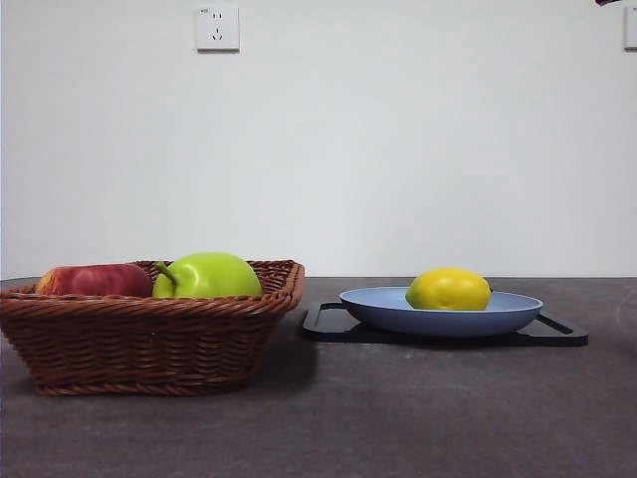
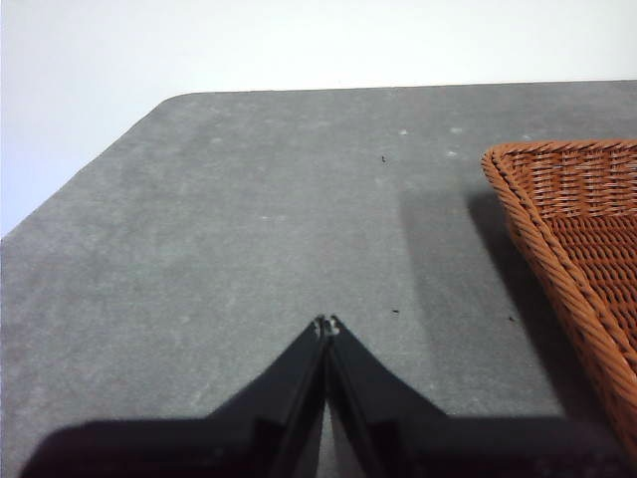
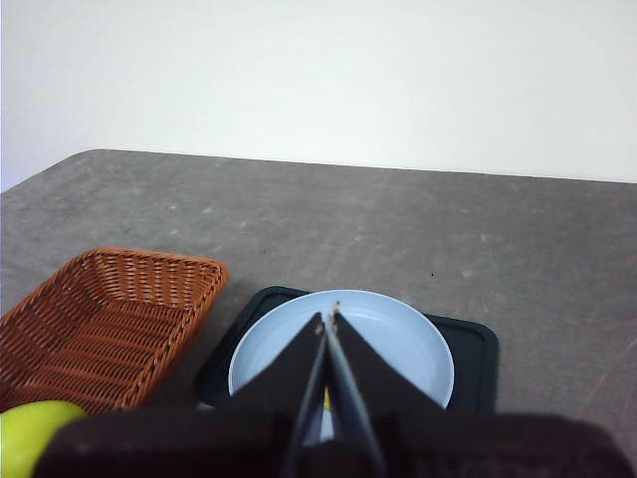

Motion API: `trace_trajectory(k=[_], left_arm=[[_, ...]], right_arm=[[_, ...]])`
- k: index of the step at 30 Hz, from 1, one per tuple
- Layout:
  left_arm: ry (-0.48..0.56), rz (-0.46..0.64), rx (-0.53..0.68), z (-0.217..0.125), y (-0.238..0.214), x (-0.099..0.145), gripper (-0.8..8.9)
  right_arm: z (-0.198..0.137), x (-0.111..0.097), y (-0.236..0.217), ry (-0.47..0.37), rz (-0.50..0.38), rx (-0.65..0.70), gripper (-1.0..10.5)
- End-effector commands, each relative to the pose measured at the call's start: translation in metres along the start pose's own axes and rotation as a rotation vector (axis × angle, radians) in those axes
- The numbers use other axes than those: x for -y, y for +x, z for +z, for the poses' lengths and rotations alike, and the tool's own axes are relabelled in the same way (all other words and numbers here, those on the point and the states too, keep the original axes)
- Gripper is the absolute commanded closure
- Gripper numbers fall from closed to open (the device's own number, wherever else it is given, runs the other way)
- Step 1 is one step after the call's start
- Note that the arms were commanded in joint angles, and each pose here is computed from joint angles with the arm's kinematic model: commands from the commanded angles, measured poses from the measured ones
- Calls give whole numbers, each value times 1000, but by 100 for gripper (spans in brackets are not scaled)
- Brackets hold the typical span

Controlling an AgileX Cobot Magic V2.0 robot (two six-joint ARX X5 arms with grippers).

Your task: Take the lemon from the basket,put the lemon in the plate,hand out the plate

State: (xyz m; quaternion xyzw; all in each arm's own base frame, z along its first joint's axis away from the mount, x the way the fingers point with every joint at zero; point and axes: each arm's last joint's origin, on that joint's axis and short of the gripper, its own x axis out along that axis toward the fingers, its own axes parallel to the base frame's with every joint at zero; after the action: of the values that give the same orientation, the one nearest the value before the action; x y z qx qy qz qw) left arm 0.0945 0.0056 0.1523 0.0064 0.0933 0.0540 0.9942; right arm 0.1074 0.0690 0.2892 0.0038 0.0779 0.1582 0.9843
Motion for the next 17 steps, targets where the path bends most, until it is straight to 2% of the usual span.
trace_trajectory(k=[1,17], left_arm=[[-11,4,1,-2,1,0,805],[-11,5,1,-2,1,0,805]], right_arm=[[4,-1,-1,18,4,19,943],[4,-1,-1,12,3,19,943]])
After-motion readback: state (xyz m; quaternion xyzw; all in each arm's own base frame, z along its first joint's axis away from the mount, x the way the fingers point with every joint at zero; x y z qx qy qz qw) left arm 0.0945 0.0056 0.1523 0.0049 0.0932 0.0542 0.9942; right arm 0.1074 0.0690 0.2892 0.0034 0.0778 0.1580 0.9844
